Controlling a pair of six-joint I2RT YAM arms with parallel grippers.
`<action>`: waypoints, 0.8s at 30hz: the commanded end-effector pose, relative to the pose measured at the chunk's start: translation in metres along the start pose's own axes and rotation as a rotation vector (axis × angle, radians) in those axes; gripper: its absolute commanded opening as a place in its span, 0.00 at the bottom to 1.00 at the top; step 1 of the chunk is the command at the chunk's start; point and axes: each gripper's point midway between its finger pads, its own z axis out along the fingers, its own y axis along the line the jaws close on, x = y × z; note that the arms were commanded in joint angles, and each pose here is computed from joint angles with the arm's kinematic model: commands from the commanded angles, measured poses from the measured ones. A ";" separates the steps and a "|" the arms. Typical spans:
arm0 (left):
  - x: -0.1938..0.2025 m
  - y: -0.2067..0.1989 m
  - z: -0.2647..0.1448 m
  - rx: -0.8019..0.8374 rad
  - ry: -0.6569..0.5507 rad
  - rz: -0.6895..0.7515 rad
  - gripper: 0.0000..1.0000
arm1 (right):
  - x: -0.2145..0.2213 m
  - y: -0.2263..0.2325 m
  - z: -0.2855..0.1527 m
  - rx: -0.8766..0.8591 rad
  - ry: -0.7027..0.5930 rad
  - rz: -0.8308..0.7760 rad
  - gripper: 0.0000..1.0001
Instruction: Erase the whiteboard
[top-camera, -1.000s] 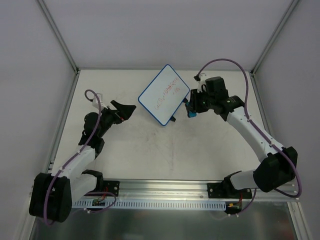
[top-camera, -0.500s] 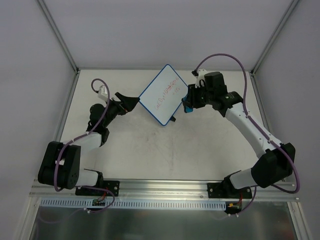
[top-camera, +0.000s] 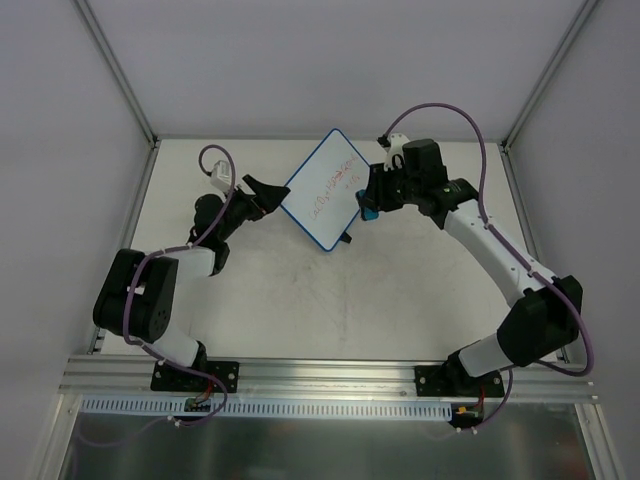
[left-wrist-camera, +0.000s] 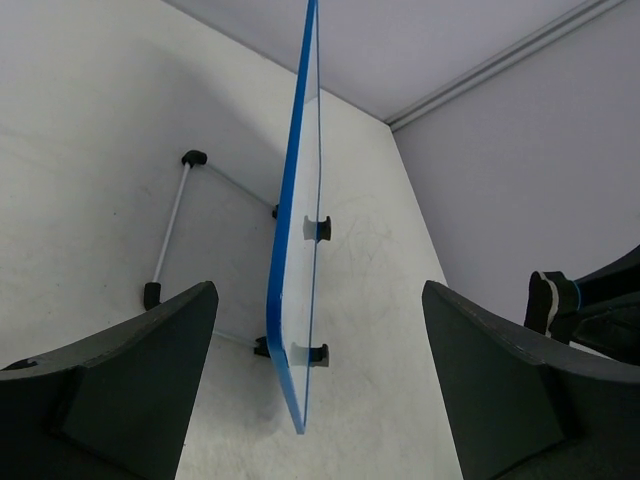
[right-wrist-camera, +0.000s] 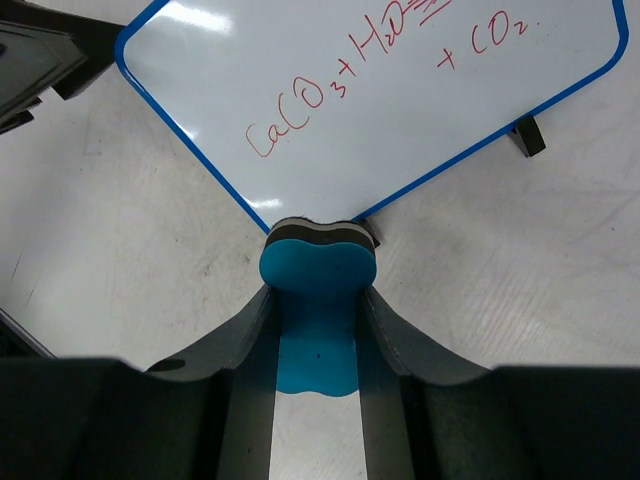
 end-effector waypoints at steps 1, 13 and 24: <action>-0.007 -0.009 0.014 0.048 -0.039 0.032 0.84 | -0.024 0.013 0.000 -0.046 -0.063 -0.009 0.14; 0.001 -0.002 0.023 0.065 -0.044 0.011 0.56 | -0.022 0.012 0.014 -0.057 -0.050 0.001 0.13; 0.005 -0.010 0.031 0.124 -0.023 0.014 0.42 | -0.021 0.011 0.039 -0.080 -0.041 0.030 0.12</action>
